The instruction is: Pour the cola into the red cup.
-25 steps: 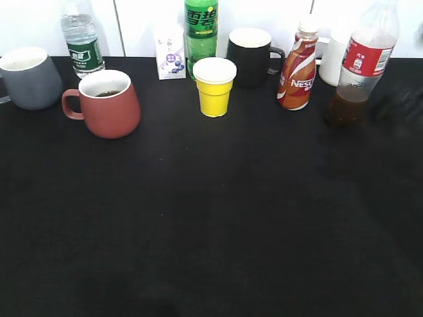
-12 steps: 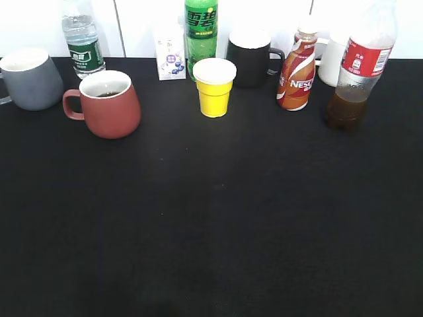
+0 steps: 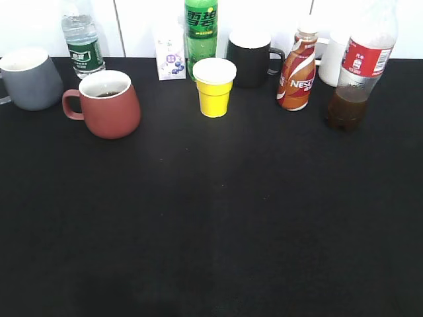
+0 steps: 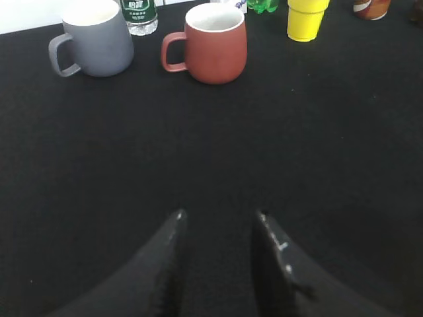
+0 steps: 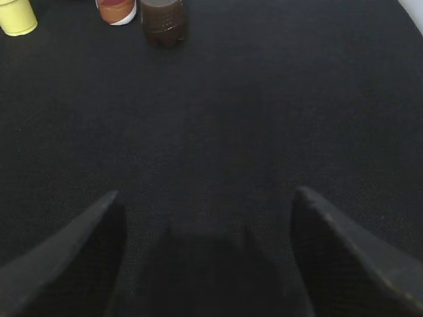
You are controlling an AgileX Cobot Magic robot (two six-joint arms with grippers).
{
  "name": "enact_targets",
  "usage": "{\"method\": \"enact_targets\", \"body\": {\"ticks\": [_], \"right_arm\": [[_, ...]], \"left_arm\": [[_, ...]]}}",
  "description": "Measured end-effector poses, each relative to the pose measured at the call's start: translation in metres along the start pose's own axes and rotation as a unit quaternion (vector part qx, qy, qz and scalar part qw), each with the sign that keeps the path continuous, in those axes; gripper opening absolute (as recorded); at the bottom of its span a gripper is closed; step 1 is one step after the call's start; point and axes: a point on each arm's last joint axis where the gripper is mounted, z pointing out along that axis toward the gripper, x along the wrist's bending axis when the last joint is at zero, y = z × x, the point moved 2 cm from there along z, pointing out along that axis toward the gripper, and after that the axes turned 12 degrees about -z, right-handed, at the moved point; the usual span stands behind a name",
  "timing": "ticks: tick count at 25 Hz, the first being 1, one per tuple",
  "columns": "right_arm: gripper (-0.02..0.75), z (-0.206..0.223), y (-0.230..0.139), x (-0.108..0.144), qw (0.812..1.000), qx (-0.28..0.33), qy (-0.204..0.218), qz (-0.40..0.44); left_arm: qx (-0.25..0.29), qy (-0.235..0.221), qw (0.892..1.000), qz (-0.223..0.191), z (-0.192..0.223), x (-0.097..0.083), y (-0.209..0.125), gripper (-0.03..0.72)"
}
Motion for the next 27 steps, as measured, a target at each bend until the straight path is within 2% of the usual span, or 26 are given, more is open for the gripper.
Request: {"method": "enact_targets", "body": {"ticks": [4,6,9,11,27], "right_arm": [[0.587,-0.0003,0.0002,0.0002,1.0,-0.002,0.001,0.001],[0.587,-0.0005,0.0001,0.0,1.0,-0.002,-0.006,0.004],[0.587,-0.0014,-0.0003,-0.0009,0.998,0.003,-0.051,0.028],[0.587,-0.0016,-0.0004,-0.0012,0.997,0.005,-0.066,0.036],[0.587,-0.0016,-0.0005,-0.0013,0.997,0.005,-0.069,0.037]], "left_arm": [[0.0,0.002,1.0,-0.001,0.0,0.0,0.0,0.244],[-0.007,0.033,0.999,-0.017,0.0001,0.0006,0.0002,0.244],[-0.019,0.088,0.995,-0.044,0.0001,0.0019,0.0006,0.238],[-0.023,0.105,0.993,-0.053,0.0001,0.0022,0.0007,0.237],[-0.023,0.106,0.993,-0.053,0.0001,0.0023,0.0007,0.231]]}}
